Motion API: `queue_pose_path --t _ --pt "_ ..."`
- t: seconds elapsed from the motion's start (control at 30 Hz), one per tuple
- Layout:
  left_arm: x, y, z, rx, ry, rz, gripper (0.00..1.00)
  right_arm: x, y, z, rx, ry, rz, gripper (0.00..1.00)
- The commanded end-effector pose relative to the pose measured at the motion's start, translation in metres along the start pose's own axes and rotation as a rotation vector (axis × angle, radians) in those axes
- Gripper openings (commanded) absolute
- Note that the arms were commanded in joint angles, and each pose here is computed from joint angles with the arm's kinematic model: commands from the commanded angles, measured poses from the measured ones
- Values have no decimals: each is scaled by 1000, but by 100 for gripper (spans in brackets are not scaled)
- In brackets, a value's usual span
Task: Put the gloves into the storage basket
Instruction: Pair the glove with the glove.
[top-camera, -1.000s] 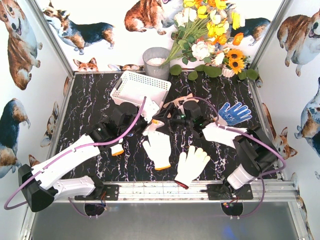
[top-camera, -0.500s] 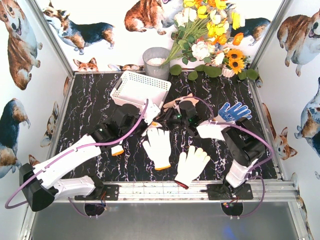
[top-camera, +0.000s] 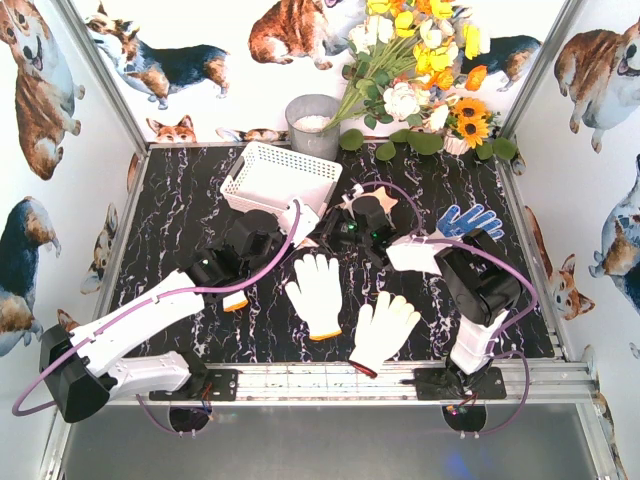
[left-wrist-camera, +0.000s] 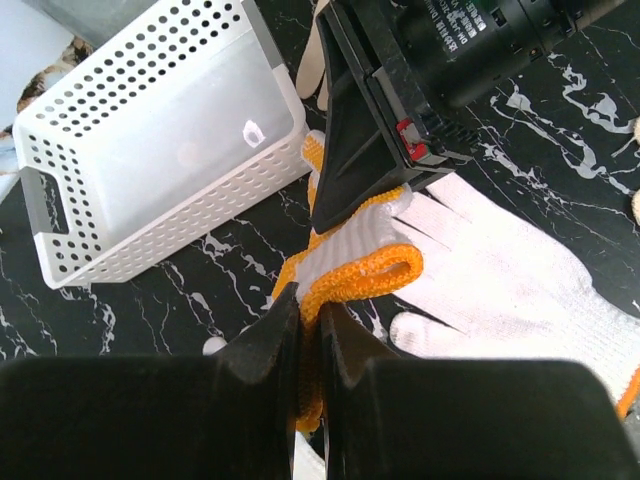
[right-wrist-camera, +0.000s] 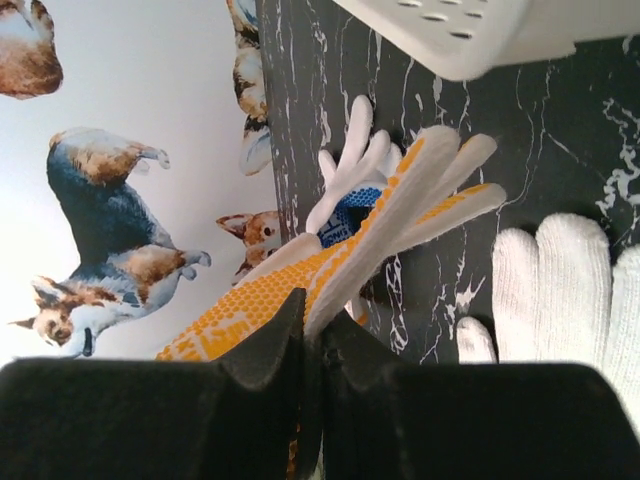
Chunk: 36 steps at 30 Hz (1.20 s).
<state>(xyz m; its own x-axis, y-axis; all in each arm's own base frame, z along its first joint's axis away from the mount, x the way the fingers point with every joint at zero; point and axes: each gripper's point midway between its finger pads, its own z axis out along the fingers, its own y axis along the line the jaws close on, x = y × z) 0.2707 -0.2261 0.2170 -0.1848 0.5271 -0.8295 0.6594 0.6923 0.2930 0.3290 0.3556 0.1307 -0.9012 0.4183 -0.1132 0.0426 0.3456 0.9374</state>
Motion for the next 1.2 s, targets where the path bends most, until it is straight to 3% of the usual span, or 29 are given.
queue_pose_path --t 0.0,0.2,0.6,0.97,1.17 --pt "-11 3 6 -18 -54 9 0 -18 9 9 -42 -56 -130 8" --pt "15 -32 24 126 21 -23 0 -14 -22 11 40 -40 -167 8" --pt "40 -68 27 249 115 -39 0 -7 -52 -12 166 -52 -225 15" --pt "54 -92 20 248 166 -88 0 2 -51 -35 181 -67 -240 45" --pt "58 -99 16 242 164 -83 0 4 -44 -71 267 -102 -264 62"
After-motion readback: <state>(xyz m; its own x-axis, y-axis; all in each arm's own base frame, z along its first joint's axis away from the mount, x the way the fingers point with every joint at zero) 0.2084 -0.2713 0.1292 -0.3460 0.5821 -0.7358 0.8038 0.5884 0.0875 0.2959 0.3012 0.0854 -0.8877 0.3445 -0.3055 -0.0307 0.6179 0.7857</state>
